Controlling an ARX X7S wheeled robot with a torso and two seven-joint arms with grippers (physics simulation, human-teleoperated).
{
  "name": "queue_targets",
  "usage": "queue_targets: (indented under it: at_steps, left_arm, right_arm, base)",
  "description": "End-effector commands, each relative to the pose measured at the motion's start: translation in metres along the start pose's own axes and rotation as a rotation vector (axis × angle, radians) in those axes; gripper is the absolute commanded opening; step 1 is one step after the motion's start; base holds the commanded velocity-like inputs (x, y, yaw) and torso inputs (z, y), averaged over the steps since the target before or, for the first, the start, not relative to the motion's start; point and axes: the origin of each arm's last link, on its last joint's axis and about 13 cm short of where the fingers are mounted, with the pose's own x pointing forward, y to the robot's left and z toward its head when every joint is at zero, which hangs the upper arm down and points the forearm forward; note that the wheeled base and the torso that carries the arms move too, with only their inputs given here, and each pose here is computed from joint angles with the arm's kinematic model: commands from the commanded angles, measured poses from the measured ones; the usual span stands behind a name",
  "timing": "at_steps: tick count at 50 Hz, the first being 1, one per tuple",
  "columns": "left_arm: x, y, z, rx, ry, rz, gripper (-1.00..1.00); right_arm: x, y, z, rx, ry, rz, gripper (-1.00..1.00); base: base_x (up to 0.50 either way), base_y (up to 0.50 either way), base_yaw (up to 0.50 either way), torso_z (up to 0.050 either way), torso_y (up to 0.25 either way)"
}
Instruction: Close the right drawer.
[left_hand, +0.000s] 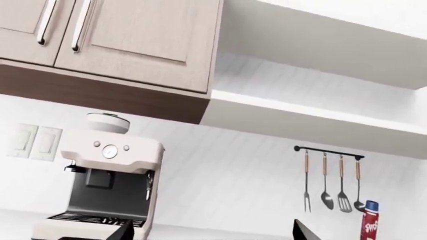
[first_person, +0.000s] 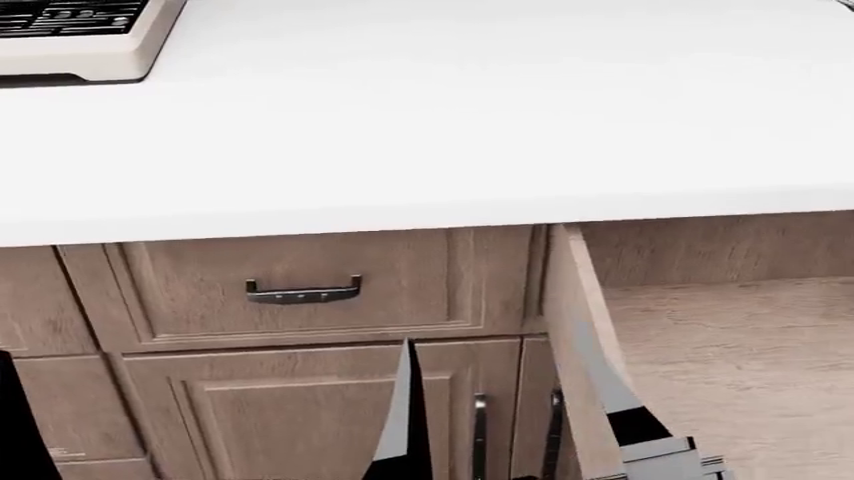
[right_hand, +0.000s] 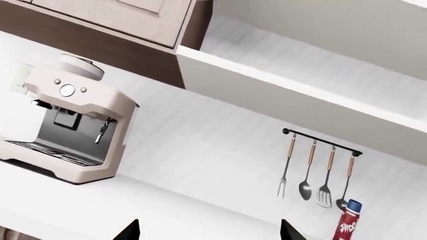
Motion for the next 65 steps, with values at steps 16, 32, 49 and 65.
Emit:
queue_targets:
  at_steps: [16,32,49,65]
  left_arm:
    - [-0.0027,0.0003,-0.0020,0.002,0.002,-0.004,1.00]
    - [-0.0041,0.0001,-0.0023,0.005,0.000,-0.003,1.00]
    - [-0.0050,-0.0001,-0.0026,0.011,-0.003,-0.006,1.00]
    - [-0.0050,-0.0003,-0.0037,0.014,-0.004,-0.007,1.00]
  right_arm:
    - [-0.0015,-0.0002,-0.0004,-0.084,-0.007,-0.022,1.00]
    - [-0.0021,0.0000,-0.0005,-0.078,-0.011,-0.020,1.00]
    - [-0.0027,0.0008,-0.0013,-0.096,-0.018,-0.029,1.00]
    - [-0.0020,0.0006,-0.0006,-0.107,-0.019,-0.030,1.00]
  base:
    - [-0.10,0.01,-0.50,0.000,0.000]
    - [-0.08,0.02,-0.50,0.000,0.000]
    - [-0.10,0.04,-0.50,0.000,0.000]
    - [-0.12,0.06,-0.50,0.000,0.000]
